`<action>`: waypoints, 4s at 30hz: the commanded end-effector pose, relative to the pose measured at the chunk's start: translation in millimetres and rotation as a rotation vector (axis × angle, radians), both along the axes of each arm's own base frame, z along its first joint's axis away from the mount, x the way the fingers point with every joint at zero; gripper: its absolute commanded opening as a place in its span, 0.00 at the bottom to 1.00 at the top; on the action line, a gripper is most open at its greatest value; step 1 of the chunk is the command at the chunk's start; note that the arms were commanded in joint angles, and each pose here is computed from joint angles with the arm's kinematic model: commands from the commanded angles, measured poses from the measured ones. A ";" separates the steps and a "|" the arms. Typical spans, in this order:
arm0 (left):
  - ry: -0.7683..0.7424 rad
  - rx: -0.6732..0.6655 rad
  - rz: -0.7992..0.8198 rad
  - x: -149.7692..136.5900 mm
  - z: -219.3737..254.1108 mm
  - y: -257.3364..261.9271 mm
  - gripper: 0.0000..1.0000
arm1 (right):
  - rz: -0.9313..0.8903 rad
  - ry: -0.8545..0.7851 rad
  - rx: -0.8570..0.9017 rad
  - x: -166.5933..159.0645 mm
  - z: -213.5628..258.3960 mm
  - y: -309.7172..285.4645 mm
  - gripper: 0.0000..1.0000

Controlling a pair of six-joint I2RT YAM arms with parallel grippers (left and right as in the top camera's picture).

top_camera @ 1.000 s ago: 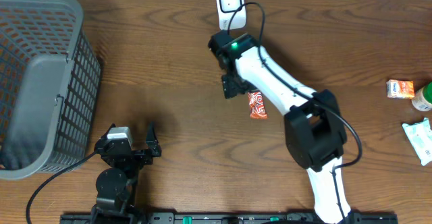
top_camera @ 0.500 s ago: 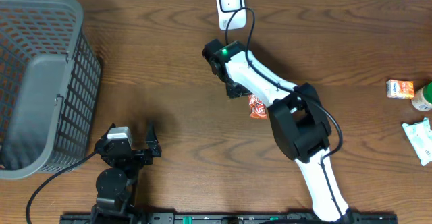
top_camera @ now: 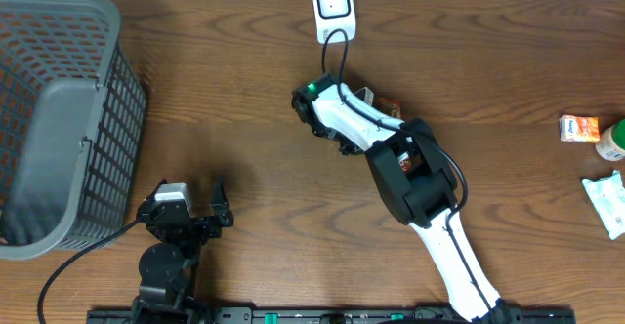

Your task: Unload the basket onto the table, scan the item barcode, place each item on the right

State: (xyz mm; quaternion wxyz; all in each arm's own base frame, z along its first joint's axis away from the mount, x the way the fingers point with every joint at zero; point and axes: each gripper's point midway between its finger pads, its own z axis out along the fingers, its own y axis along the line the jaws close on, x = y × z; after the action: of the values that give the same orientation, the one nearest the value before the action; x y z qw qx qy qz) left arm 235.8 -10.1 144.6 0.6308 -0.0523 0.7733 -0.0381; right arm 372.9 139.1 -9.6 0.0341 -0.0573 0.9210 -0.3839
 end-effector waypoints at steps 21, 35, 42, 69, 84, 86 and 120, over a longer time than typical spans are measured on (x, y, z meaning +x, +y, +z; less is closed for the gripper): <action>0.035 0.022 0.002 -1.1 -12.8 1.4 0.98 | -0.097 0.292 0.292 -32.9 -23.3 36.2 0.77; 0.035 0.022 0.002 -1.1 -12.8 1.4 0.98 | -0.232 0.259 0.237 -13.4 -27.4 -29.9 0.68; 0.035 0.022 0.002 -1.1 -12.8 1.4 0.98 | -0.243 0.272 0.247 -9.8 -38.9 -50.9 0.63; 0.035 0.022 0.002 -1.1 -12.8 1.4 0.98 | 0.200 0.614 1.576 -53.6 77.7 130.6 0.01; 0.035 0.022 0.002 -1.1 -12.8 1.4 0.98 | 0.418 0.569 2.022 -55.0 117.5 159.3 0.01; 0.035 0.022 0.002 -1.1 -12.8 1.4 0.98 | 0.444 0.537 2.105 -52.1 129.2 162.6 0.01; 0.035 0.022 0.002 -1.1 -12.8 1.4 0.98 | 1.186 0.207 2.253 -46.5 158.7 194.1 0.01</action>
State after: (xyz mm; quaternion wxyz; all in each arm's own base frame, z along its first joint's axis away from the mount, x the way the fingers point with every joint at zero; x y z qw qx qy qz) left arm 235.8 -10.1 144.5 0.6306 -0.0522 0.7734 -0.0381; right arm 325.3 334.4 139.7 0.1496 -0.4366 0.5786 0.6724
